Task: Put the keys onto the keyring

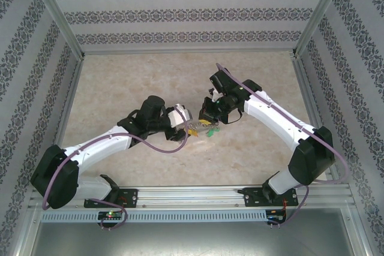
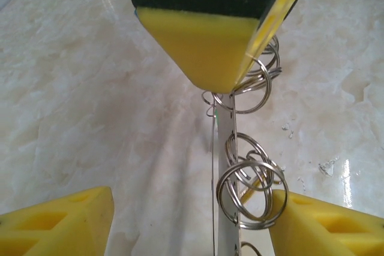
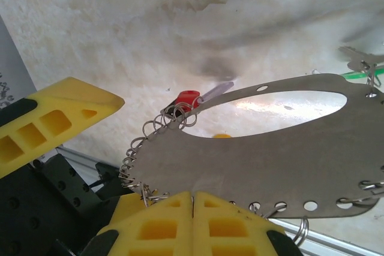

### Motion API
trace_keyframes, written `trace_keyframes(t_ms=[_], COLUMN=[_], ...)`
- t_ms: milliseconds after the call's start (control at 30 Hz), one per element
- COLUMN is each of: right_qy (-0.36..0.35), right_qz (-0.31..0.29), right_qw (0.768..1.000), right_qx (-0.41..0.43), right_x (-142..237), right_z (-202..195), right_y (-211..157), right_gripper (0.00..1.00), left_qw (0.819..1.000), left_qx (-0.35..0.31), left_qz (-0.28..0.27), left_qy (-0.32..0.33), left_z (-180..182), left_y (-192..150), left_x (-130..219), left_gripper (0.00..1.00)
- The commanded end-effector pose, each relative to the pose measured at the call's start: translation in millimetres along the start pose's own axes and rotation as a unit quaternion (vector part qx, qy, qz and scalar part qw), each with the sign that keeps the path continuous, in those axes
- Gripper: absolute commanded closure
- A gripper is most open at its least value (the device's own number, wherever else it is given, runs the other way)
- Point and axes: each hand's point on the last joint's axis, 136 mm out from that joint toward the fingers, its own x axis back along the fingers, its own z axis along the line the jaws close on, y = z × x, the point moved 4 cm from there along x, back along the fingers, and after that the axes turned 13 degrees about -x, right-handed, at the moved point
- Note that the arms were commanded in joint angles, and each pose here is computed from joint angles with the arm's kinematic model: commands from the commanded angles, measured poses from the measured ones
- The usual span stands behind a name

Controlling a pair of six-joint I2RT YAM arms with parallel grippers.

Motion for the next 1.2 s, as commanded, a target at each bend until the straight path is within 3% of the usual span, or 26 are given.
trace_keyframes(t_ms=[0, 267, 367, 567, 833, 1167], right_qy=[0.036, 0.043, 0.045, 0.046, 0.046, 0.040], right_qz=[-0.010, -0.020, -0.025, -0.031, -0.036, -0.043], right_qw=[0.999, 0.999, 0.999, 0.998, 0.998, 0.998], right_qx=[-0.001, -0.016, -0.018, -0.021, -0.023, -0.017], right_x=[19.2, 21.3, 22.8, 25.0, 24.1, 27.0], right_z=[15.1, 16.0, 17.0, 17.6, 17.8, 15.0], right_y=[-6.9, -2.5, -1.2, 0.7, 2.2, 1.6], right_gripper=[1.00, 1.00, 1.00, 1.00, 1.00, 1.00], left_qw=[0.999, 0.998, 0.998, 0.996, 0.996, 0.997], left_qx=[-0.027, -0.048, -0.047, -0.054, -0.056, -0.039], left_qz=[-0.001, 0.029, 0.039, 0.062, 0.074, 0.065], left_qy=[-0.022, -0.015, 0.002, 0.043, 0.008, 0.020], left_z=[-7.3, -10.3, -8.7, -1.7, -8.6, -4.0], left_y=[7.5, 2.4, -1.5, -3.5, -1.0, 6.4], left_x=[-0.9, -4.4, -5.0, -1.9, -4.7, -1.5], left_gripper=[0.32, 0.29, 0.33, 0.46, 0.72, 0.87])
